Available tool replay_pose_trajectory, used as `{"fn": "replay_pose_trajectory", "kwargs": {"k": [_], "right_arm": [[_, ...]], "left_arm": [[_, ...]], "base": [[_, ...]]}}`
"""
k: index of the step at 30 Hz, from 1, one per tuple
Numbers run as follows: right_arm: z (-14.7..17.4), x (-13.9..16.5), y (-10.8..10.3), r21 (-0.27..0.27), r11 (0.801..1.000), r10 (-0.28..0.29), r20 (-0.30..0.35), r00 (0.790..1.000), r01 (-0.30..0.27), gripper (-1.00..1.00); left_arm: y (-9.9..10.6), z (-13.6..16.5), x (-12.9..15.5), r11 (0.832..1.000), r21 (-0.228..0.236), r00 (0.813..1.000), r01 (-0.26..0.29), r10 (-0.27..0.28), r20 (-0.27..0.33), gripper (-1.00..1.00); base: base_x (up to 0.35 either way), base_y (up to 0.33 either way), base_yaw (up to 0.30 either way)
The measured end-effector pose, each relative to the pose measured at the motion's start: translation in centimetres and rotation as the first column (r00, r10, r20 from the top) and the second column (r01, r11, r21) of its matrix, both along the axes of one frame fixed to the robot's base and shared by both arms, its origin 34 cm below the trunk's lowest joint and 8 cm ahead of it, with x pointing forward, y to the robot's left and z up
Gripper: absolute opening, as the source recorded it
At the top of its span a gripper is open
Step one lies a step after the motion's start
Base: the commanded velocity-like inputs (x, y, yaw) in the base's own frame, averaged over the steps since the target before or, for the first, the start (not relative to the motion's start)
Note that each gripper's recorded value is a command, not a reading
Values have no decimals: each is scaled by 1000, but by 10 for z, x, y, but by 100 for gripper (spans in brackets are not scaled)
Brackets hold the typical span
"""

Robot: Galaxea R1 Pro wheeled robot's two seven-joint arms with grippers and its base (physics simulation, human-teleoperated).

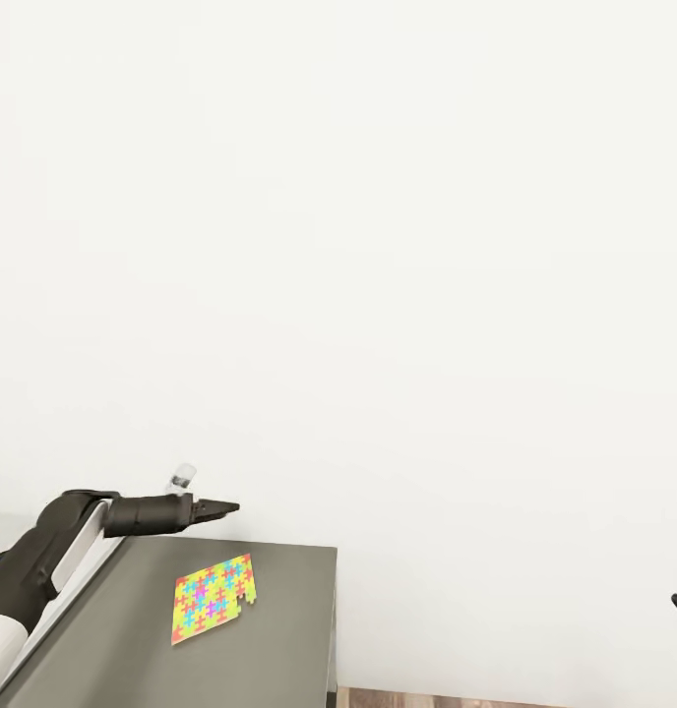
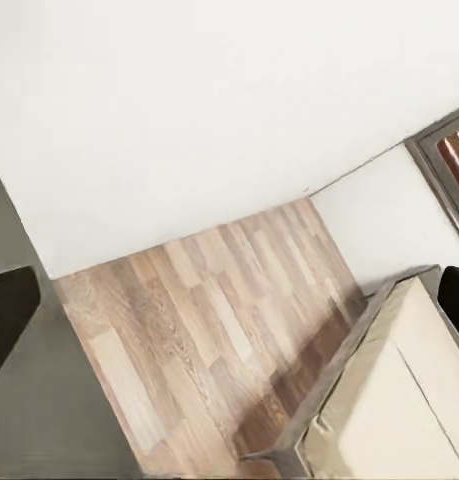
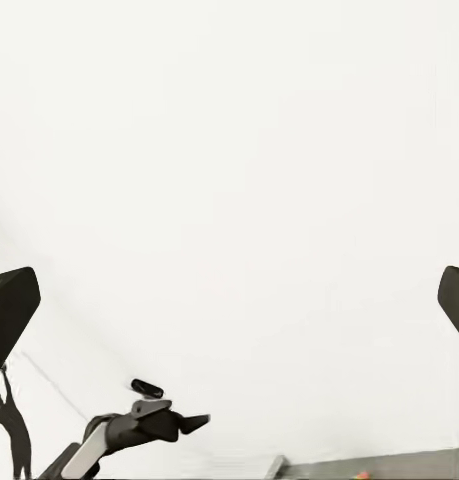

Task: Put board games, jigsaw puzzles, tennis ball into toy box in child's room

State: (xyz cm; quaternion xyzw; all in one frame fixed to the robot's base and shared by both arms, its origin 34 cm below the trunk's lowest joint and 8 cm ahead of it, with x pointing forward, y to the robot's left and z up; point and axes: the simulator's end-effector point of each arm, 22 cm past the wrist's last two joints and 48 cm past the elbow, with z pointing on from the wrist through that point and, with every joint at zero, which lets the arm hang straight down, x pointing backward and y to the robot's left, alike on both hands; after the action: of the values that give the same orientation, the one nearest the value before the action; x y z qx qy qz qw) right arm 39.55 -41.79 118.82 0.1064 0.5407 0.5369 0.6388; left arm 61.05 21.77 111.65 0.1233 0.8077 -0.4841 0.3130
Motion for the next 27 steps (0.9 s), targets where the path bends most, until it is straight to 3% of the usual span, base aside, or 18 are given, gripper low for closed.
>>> {"fn": "replay_pose_trajectory", "kwargs": {"k": [3,4,7,8,10,11,14,15,16,18,24,27], "right_arm": [[-21,16,6,-25,1000,-11,-94,995,9,100],[-29,23,12,-30,1000,-5,-131,991,1,100],[-39,34,20,-37,999,4,-178,984,-11,100],[-46,42,25,-44,999,3,-206,979,-13,100],[-52,49,28,-53,999,-2,-234,972,-11,100],[-58,55,30,-63,998,-12,-261,965,-5,100],[-66,63,30,-80,997,-32,-299,954,8,100],[-71,67,30,-94,995,-46,-320,946,17,100],[-73,69,30,-101,995,-54,-330,942,21,100],[-80,76,31,-132,991,-80,-362,929,34,100],[-99,85,43,-205,978,-108,-429,897,19,100],[-108,88,53,-232,973,-105,-452,886,-3,100]], "left_arm": [[18,-25,14,991,106,996,-85,88,-26,100],[27,-37,20,979,163,991,-124,131,-32,100],[39,-56,29,950,253,979,-185,200,-38,100],[47,-70,35,923,314,968,-224,248,-40,100],[56,-84,40,889,375,953,-263,299,-41,100],[66,-98,44,849,436,936,-298,350,-41,100],[81,-111,51,784,515,907,-348,420,-25,100],[89,-115,56,743,555,890,-375,457,-10,100],[92,-117,59,723,572,881,-387,473,-3,100],[101,-125,65,663,623,853,-415,522,13,100],[105,-128,82,612,645,823,-458,566,47,100],[107,-134,84,597,655,813,-462,580,45,100]], "base": [[0,0,0],[0,0,0],[0,0,0],[0,0,0],[0,0,0],[0,0,0],[0,0,0],[0,0,0],[0,0,0],[0,0,0],[0,0,0],[0,0,0]]}}
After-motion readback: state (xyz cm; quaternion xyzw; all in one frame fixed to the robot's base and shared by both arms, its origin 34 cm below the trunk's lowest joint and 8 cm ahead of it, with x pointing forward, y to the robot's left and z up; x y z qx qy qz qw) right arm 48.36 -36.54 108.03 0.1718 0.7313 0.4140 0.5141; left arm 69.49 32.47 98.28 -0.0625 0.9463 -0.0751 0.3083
